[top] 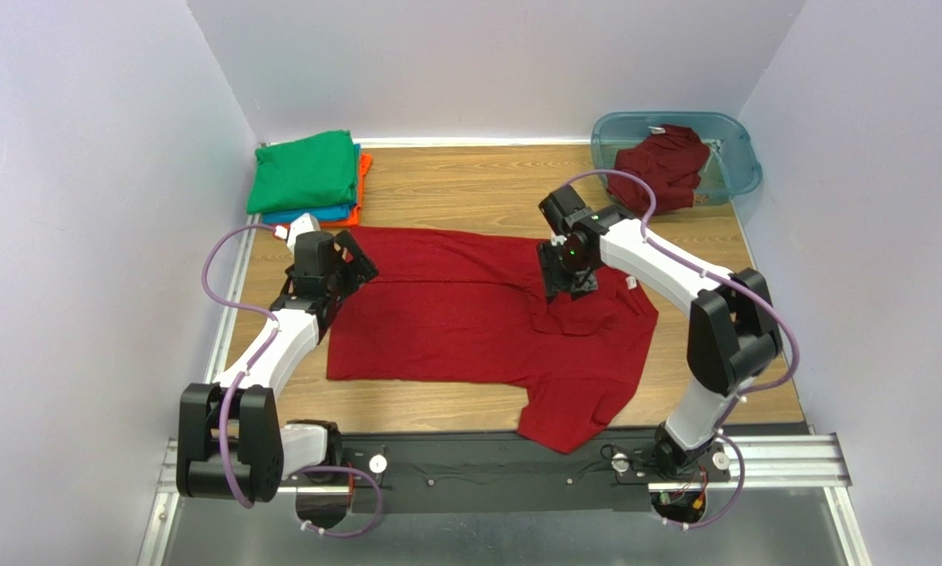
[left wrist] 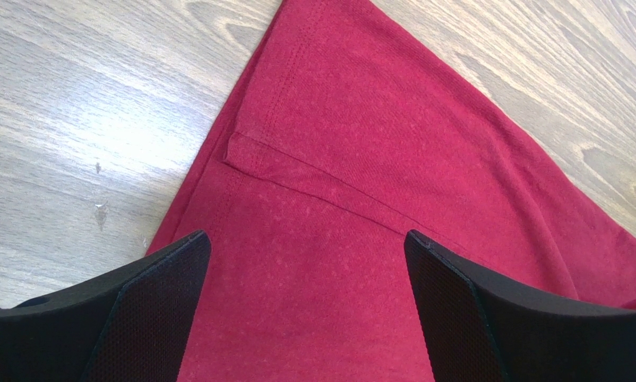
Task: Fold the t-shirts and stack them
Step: Fold the tshirt
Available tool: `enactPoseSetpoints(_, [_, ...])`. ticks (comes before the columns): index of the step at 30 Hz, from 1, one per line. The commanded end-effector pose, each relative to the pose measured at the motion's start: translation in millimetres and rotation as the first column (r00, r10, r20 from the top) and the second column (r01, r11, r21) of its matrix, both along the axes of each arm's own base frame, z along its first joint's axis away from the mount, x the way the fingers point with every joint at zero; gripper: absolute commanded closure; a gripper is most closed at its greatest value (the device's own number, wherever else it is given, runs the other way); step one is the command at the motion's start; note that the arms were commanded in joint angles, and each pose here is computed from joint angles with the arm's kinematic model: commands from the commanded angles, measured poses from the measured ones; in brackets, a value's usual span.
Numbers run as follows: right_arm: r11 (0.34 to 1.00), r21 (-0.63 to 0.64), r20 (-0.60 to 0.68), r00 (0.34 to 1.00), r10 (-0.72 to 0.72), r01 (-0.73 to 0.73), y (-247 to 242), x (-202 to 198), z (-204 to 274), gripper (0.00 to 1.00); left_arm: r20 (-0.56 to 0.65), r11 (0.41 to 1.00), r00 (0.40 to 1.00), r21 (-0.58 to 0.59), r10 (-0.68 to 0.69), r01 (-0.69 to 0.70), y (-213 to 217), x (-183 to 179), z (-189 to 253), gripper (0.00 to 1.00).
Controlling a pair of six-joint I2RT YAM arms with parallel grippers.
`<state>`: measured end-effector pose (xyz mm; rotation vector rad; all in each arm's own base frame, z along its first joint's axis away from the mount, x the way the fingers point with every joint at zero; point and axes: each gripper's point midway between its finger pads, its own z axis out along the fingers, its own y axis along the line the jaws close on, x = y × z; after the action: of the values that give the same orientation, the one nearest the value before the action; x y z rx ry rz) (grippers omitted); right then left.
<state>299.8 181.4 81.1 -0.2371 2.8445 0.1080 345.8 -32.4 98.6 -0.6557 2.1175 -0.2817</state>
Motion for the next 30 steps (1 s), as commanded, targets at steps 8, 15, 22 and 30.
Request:
enactPoseSetpoints(8, [0.965, -0.034, 0.140, 0.957, -0.254, 0.261, -44.3, 15.7, 11.4, 0.09, 0.064, 0.999, 0.997, -0.008, -0.046, 0.046, -8.4, 18.9, 15.4, 0.02])
enactPoseSetpoints(15, [0.894, -0.026, 0.141, 0.887, -0.439, 0.447, -101.5, 30.0, 4.2, 0.02, 0.115, 0.996, 0.990, -0.021, -0.081, 0.084, -17.4, 50.6, 30.7, 0.02])
enactPoseSetpoints(22, [0.874, 0.018, 0.049, 0.872, -0.487, 0.486, -115.5, 22.3, -23.9, 0.10, 0.118, 0.989, 0.984, -0.045, -0.136, 0.142, -31.4, 89.0, 27.9, 0.02])
enactPoseSetpoints(30, [0.859, 0.061, -0.017, 0.861, -0.508, 0.508, -115.4, 13.6, -43.8, 0.39, 0.036, 0.987, 0.988, -0.050, -0.153, 0.155, -35.7, 111.2, -10.4, 0.02])
